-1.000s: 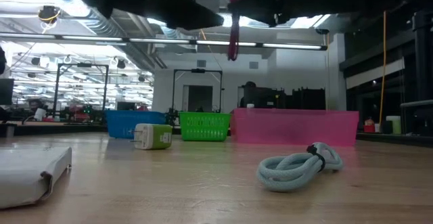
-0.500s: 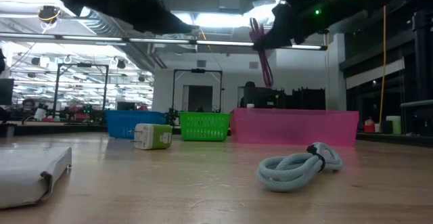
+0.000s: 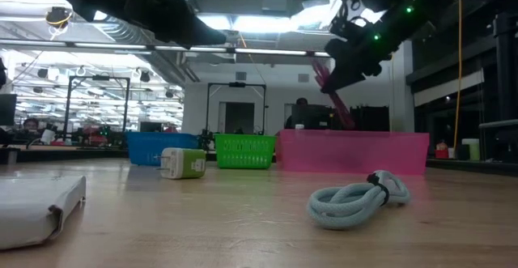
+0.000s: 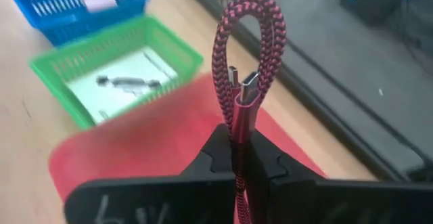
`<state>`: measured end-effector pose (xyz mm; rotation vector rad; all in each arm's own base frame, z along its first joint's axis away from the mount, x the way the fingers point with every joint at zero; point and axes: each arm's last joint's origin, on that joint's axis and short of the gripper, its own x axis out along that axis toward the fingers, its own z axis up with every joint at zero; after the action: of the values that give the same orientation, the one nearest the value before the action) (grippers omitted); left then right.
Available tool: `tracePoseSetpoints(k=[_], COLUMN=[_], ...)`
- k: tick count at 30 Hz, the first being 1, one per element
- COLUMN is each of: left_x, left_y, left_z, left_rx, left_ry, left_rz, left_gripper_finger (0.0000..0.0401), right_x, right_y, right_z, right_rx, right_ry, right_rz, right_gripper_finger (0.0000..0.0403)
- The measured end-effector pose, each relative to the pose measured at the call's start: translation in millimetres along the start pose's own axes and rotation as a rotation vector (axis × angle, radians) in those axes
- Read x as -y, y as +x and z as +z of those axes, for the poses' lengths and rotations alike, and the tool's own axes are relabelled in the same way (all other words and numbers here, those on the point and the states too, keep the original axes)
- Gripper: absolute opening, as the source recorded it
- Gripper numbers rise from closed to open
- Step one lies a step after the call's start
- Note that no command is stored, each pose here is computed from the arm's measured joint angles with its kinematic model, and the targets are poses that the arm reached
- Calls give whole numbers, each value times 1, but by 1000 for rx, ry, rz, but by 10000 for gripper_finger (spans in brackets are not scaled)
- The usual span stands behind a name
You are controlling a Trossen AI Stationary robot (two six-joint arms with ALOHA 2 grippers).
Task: Pick and place items into bin
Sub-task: Put the red charger cable into the red bin
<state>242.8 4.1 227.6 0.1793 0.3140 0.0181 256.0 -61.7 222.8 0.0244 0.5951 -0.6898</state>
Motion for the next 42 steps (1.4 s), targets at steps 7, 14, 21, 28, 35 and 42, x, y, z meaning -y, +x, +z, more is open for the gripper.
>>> tracePoseSetpoints(k=[7, 14, 21, 28, 35, 42], left_x=[0, 1, 1, 1, 1, 1], left_y=[0, 0, 0, 0, 0, 0], left_z=[-1, -4, -5, -5, -6, -6], left_rx=[-6, -40, -54, -57, -59, -59], left_ry=[0, -2, -9, -17, -43, -61], left_rz=[-1, -7, -9, -10, -9, -9], left_gripper_finger=[5, 6, 6, 6, 6, 6], right_x=[6, 9, 19, 22, 22, 22], right_y=[5, 27, 42, 47, 47, 47], right_z=[10, 2, -8, -10, -10, -10], right_rx=[-188, -279, -366, -384, -383, -386], right_ry=[-22, -21, -11, 3, 2, -2], right_rz=[-37, -18, -45, -26, -26, -26], right_gripper_finger=[0, 0, 0, 10, 41, 66])
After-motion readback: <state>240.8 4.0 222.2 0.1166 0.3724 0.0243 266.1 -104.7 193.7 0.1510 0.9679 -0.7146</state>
